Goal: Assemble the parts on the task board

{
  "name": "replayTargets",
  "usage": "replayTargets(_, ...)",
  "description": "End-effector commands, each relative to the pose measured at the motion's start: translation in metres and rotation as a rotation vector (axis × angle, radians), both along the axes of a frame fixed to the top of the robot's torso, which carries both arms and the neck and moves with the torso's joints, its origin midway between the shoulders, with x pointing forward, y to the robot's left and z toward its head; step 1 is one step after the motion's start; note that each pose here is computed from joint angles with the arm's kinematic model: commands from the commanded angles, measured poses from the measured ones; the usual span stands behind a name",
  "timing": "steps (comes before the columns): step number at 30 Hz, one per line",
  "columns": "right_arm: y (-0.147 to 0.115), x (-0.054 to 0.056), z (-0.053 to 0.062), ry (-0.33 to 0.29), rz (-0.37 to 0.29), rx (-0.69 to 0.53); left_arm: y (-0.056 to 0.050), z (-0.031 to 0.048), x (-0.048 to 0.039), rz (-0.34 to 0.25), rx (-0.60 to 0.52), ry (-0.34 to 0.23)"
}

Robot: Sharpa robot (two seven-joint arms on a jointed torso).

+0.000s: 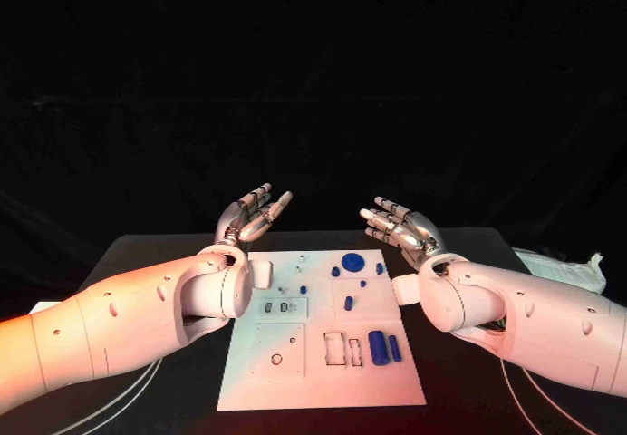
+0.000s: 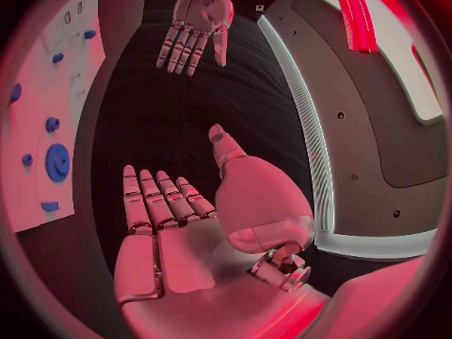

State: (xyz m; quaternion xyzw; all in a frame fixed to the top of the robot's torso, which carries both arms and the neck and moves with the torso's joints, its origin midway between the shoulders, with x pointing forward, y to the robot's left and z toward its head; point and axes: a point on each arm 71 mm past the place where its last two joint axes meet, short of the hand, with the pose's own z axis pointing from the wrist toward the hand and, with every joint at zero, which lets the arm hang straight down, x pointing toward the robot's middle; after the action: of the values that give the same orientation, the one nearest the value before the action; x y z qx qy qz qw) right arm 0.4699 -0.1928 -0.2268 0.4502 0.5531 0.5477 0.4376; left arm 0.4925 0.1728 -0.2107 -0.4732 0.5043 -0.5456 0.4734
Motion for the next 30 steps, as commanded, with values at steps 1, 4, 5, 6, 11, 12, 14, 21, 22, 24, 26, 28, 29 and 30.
replayTargets(1, 0.013, -0.004, -0.003, 0.009, 0.222, -0.051, -0.004, 0.0030, -0.0002, -0.048, -0.026, -0.028)
replayTargets(4, 0.014, -0.004, -0.004, 0.013, 0.260, -0.064, -0.004, 0.0030, -0.0002, -0.048, -0.026, -0.028)
replayTargets(5, 0.014, -0.004, -0.004, 0.014, 0.268, -0.067, -0.004, 0.0030, -0.0002, -0.048, -0.026, -0.028)
replayTargets(6, 0.014, -0.004, -0.004, 0.015, 0.273, -0.069, -0.004, 0.0030, -0.0002, -0.048, -0.026, -0.028)
replayTargets(11, -0.002, 0.007, 0.002, -0.131, 0.223, -0.196, 0.003, 0.0014, 0.0009, -0.055, -0.041, -0.013)
replayTargets(12, -0.002, 0.007, 0.002, -0.142, 0.221, -0.208, 0.003, 0.0014, 0.0010, -0.056, -0.042, -0.014)
replayTargets(14, -0.004, 0.008, 0.004, -0.180, 0.220, -0.257, 0.005, 0.0013, 0.0014, -0.062, -0.046, -0.016)
replayTargets(21, 0.000, 0.008, 0.010, -0.309, 0.285, -0.498, 0.014, 0.0010, -0.0015, -0.095, -0.061, -0.001)
replayTargets(22, 0.001, 0.008, 0.012, -0.320, 0.299, -0.533, 0.015, 0.0013, -0.0031, -0.106, -0.066, 0.004)
replayTargets(24, 0.003, 0.009, 0.015, -0.342, 0.320, -0.599, 0.017, 0.0025, -0.0068, -0.129, -0.077, 0.012)
replayTargets(26, 0.004, 0.010, 0.017, -0.364, 0.335, -0.669, 0.018, 0.0042, -0.0112, -0.157, -0.090, 0.019)
replayTargets(28, 0.004, 0.012, 0.021, -0.392, 0.340, -0.755, 0.018, 0.0062, -0.0169, -0.197, -0.104, 0.033)
replayTargets(29, 0.004, 0.013, 0.022, -0.402, 0.341, -0.788, 0.018, 0.0069, -0.0191, -0.215, -0.108, 0.038)
replayTargets(30, 0.004, 0.014, 0.024, -0.418, 0.343, -0.833, 0.018, 0.0080, -0.0219, -0.236, -0.111, 0.043)
